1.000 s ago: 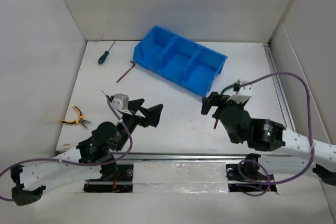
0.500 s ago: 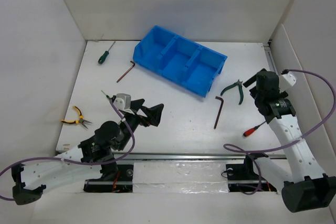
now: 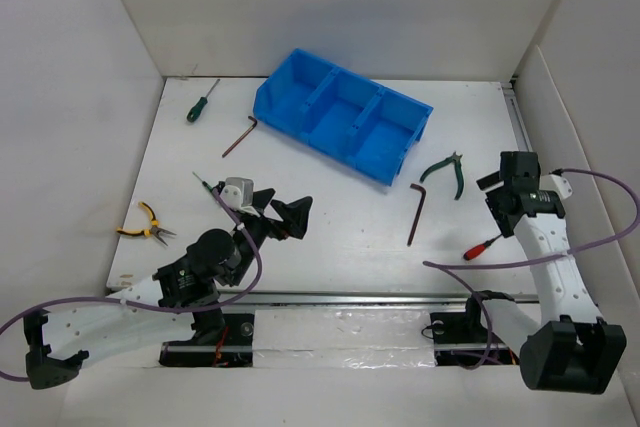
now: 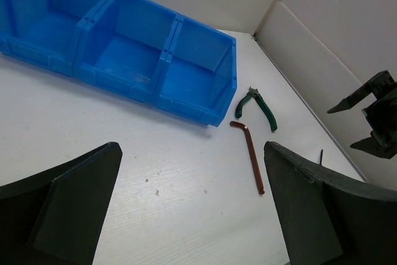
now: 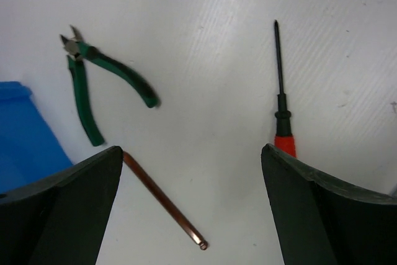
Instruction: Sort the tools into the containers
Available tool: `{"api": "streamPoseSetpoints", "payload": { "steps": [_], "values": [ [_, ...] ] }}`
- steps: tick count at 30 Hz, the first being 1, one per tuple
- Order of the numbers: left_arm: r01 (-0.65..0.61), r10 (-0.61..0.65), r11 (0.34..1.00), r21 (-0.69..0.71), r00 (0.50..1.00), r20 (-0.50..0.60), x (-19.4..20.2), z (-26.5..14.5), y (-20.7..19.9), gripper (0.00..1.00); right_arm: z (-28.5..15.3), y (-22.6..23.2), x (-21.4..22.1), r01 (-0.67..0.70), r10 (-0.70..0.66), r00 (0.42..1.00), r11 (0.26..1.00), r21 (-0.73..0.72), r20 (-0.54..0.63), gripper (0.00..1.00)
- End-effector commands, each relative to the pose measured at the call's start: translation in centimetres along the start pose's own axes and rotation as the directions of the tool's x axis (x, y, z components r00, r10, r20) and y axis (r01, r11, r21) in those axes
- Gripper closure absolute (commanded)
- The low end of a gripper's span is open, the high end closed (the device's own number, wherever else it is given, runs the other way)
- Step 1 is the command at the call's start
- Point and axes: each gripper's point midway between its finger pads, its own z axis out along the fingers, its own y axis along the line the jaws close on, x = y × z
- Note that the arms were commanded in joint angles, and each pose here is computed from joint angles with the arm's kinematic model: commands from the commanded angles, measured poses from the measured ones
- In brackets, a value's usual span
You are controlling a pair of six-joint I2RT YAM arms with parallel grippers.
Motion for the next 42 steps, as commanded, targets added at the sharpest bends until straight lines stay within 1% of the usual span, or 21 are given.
{"api": "streamPoseSetpoints", "payload": {
  "steps": [1,5,8,10,12,17,21,31,35,36,39,40,41,42],
  "values": [
    [0.04,-0.039,0.999,-0.013,0.999,0.035,-1.0,0.1,0.0,0.01,1.1,-1.8,0.7,0.012,-0.008,0.998,0.998,0.06,-0.069,0.03],
    [0.041,-0.04,0.999,-0.016,0.999,0.037,-1.1,0.0,0.1,0.01,1.9,-3.4,1.9,0.056,-0.037,0.986,0.992,0.113,-0.162,0.04],
    [0.038,-0.037,0.999,-0.027,0.999,0.038,-1.0,0.1,0.3,0.01,2.4,-3.8,2.4,0.069,-0.048,0.982,0.991,0.112,-0.184,0.04],
    [0.041,-0.039,0.999,-0.028,0.998,0.04,-1.1,0.1,0.2,0.01,2.9,-4.3,3.5,0.087,-0.059,0.971,0.99,0.111,-0.23,0.04],
    [0.039,-0.038,0.999,-0.031,0.999,0.037,-1.1,0.0,0.3,0.01,3.3,-4.2,4.1,0.089,-0.061,0.966,0.991,0.101,-0.252,0.05],
    [0.048,-0.047,0.998,-0.03,0.998,0.042,-1.4,-0.2,0.4,0.01,5.2,-5.4,6.2,0.154,-0.093,0.937,0.975,0.159,-0.338,0.07],
    [0.061,-0.059,0.998,-0.029,0.997,0.056,-1.7,-0.5,0.6,0.01,6.1,-6.1,7.3,0.182,-0.106,0.923,0.967,0.178,-0.369,0.1],
    [0.063,-0.061,0.997,-0.035,0.996,0.057,-1.7,-0.5,0.7,0.01,6.8,-6.6,8.5,0.17,-0.079,0.915,0.965,0.201,-0.396,0.16],
    [0.066,-0.064,0.997,-0.033,0.996,0.058,-1.8,-0.5,0.7,0.01,7.6,-7.0,9.4,0.156,-0.062,0.913,0.966,0.205,-0.403,0.17],
    [0.069,-0.067,0.997,-0.03,0.996,0.06,-1.9,-0.6,0.7,0.01,7.8,-7.1,9.8,0.155,-0.057,0.908,0.966,0.206,-0.415,0.21],
    [0.07,-0.068,0.997,-0.03,0.996,0.06,-1.8,-0.6,0.7,0.01,8.2,-7.2,10.0,0.168,-0.055,0.902,0.958,0.231,-0.428,0.23],
    [0.071,-0.069,0.997,-0.028,0.996,0.061,-1.9,-0.6,0.7,0.01,8.4,-7.2,9.9,0.17,-0.056,0.903,0.957,0.234,-0.426,0.3],
    [0.072,-0.07,0.997,-0.028,0.996,0.062,-1.9,-0.6,0.7,0.01,8.4,-7.2,9.9,0.169,-0.056,0.903,0.958,0.233,-0.425,0.3],
    [0.073,-0.071,0.997,-0.026,0.996,0.062,-2.0,-0.6,0.6,0.01,8.5,-7.3,10.0,0.167,-0.055,0.905,0.958,0.234,-0.423,0.44]
  ]
}}
